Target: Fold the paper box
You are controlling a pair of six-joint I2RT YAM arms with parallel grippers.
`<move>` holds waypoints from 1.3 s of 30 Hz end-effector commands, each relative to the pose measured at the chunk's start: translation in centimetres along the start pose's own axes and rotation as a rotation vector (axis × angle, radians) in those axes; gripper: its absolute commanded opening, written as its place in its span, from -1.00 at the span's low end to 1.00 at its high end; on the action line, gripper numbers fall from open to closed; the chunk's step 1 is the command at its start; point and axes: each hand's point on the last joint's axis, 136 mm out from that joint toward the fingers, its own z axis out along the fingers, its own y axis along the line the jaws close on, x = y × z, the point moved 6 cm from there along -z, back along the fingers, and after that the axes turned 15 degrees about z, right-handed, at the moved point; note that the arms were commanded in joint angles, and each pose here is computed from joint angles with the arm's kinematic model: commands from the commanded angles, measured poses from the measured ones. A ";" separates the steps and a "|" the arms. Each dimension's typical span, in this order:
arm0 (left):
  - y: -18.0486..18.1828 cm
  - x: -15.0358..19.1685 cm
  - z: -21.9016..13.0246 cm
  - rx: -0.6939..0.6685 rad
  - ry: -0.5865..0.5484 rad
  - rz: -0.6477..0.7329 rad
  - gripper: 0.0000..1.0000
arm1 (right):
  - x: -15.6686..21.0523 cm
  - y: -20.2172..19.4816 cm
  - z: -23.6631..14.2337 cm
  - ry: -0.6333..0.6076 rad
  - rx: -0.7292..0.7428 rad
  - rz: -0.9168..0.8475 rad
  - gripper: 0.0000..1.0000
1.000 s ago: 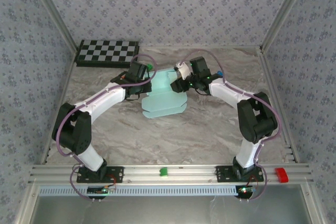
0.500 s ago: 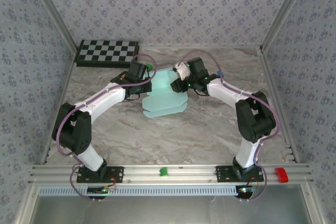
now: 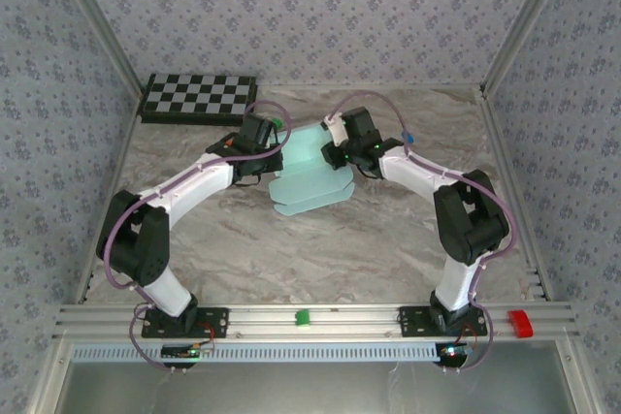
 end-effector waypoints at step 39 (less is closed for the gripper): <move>0.2 -0.6 -0.2 -0.039 0.009 -0.042 -1.00 | 1.5 -0.3 0.7 -0.054 0.793 -0.053 -0.82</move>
